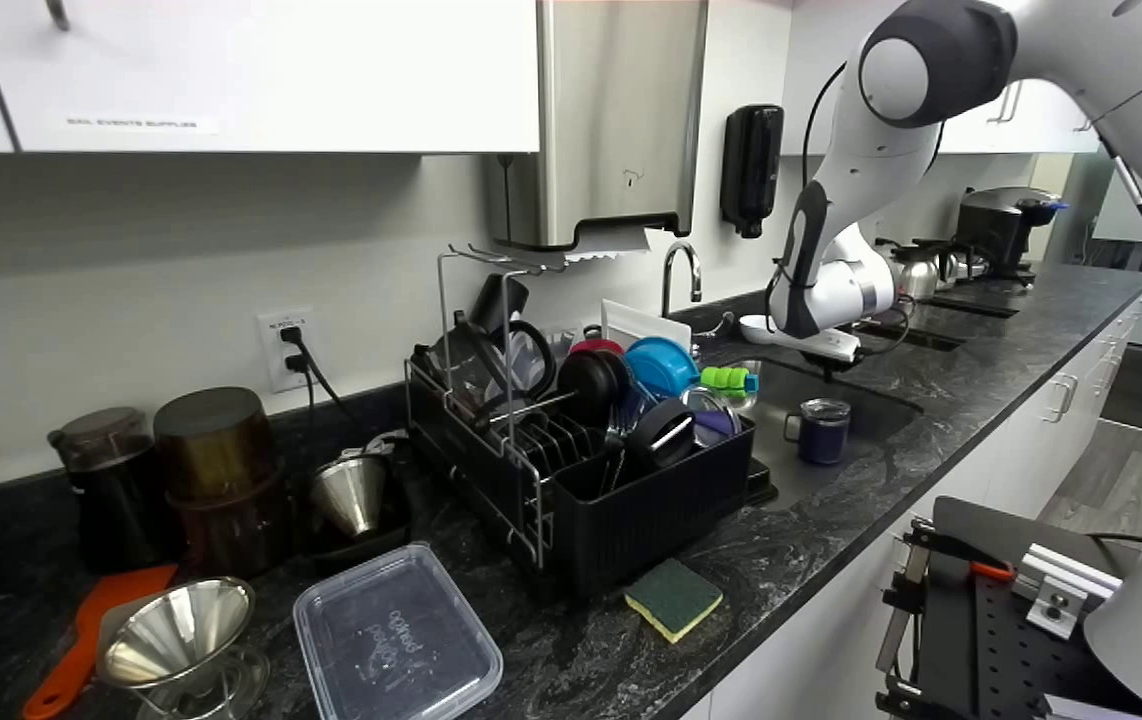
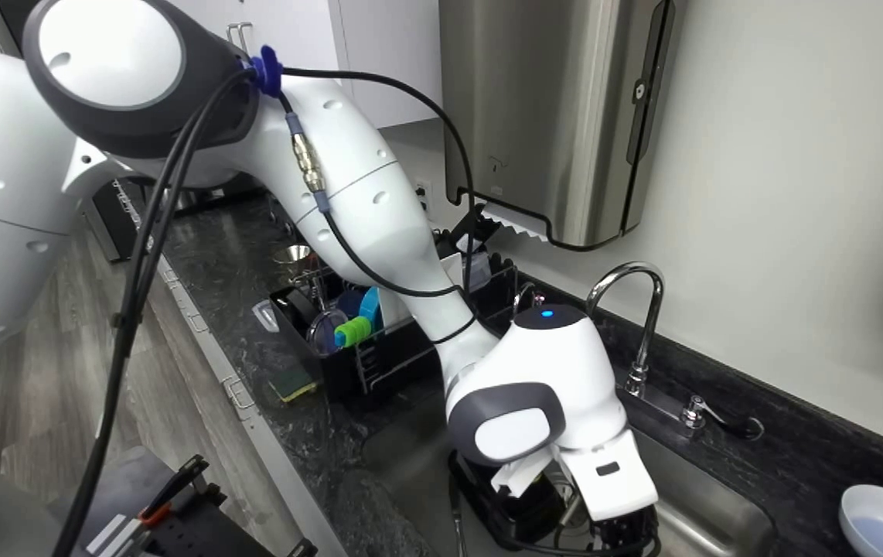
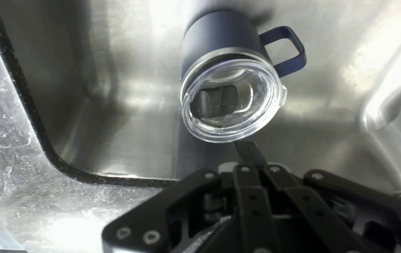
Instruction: Attach the lid on the dish rack onto the cup in the sink
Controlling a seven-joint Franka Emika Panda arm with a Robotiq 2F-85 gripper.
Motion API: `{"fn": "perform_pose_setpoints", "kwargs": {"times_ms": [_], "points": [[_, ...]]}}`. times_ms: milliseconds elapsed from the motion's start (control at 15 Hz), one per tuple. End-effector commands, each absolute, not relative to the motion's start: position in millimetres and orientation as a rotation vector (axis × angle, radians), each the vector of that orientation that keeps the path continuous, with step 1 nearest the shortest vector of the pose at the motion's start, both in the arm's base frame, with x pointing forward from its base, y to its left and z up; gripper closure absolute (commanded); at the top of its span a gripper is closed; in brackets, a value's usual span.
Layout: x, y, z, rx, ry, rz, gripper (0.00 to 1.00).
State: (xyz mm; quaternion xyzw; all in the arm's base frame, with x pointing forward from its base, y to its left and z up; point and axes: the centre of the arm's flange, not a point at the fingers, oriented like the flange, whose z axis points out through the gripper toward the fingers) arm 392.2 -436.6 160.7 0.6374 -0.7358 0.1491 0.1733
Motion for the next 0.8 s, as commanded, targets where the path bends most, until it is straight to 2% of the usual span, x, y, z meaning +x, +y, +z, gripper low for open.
{"fn": "perform_pose_setpoints", "kwargs": {"times_ms": [0, 733], "points": [[392.0, -446.4, 151.4, 1.820, -2.069, 0.354, 1.00], [386.3, -451.8, 126.9, 1.810, -2.061, 0.263, 1.00]]}}
